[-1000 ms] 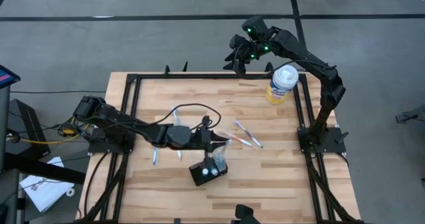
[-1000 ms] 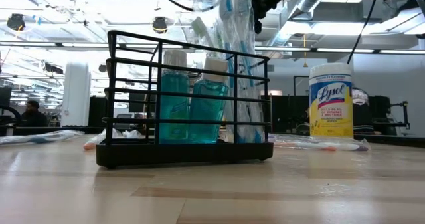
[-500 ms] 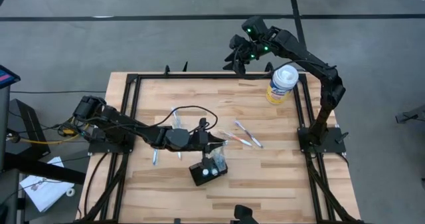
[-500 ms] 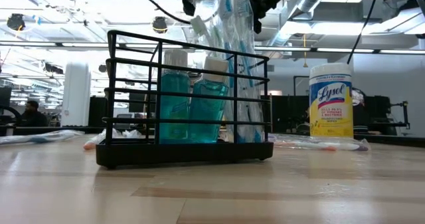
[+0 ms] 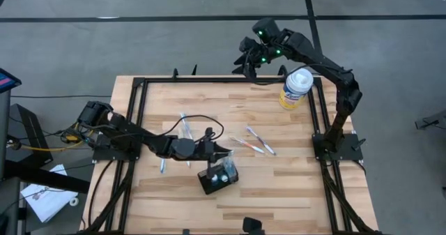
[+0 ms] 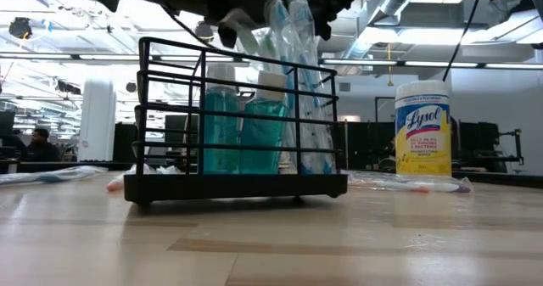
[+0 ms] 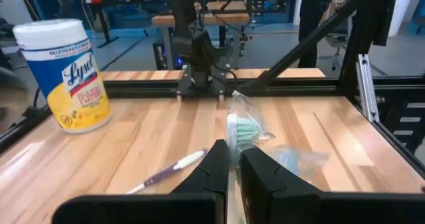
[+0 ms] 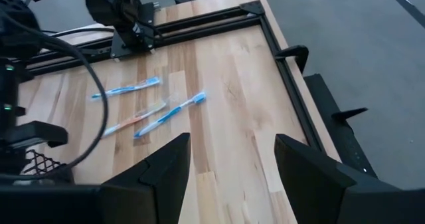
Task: Pick & Place toothbrushing station
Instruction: Put the green toothbrush into the mesh organizer
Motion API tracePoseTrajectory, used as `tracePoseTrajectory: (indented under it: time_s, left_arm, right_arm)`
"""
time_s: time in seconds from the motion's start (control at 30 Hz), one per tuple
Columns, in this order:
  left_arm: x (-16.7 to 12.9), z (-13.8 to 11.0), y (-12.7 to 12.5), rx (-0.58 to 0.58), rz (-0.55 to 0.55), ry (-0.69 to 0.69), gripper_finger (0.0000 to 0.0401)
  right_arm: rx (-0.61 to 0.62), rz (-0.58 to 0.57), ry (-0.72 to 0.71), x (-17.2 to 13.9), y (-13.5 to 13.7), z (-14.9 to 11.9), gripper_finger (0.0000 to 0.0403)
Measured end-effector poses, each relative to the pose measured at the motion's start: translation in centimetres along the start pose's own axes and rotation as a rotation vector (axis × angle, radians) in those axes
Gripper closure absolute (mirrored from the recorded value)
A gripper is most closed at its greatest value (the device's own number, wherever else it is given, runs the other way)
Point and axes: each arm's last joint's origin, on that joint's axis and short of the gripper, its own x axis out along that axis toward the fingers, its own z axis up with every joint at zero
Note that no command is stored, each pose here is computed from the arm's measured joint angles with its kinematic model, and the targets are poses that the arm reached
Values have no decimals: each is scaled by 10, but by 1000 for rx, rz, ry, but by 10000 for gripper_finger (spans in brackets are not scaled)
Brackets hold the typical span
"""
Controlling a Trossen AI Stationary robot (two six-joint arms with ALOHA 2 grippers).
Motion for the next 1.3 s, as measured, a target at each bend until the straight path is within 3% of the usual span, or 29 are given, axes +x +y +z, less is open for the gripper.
tracePoseTrajectory:
  time_s: [0.5, 0.97, 1.07, 1.3]
  left_arm:
    - [10, -24, -6, -27, -56, 13, 395]
    - [11, -24, -6, -34, -73, -4, 380]
    - [11, -23, -5, -53, -73, -6, 343]
    - [12, -22, 0, -122, -60, -6, 212]
  right_arm:
    - [-31, 10, -36, 3, 7, 5, 194]
    - [-31, 9, -36, 3, 6, 5, 194]
    - [-31, 9, -36, 3, 6, 5, 194]
    - [-30, 9, -35, 3, 6, 5, 194]
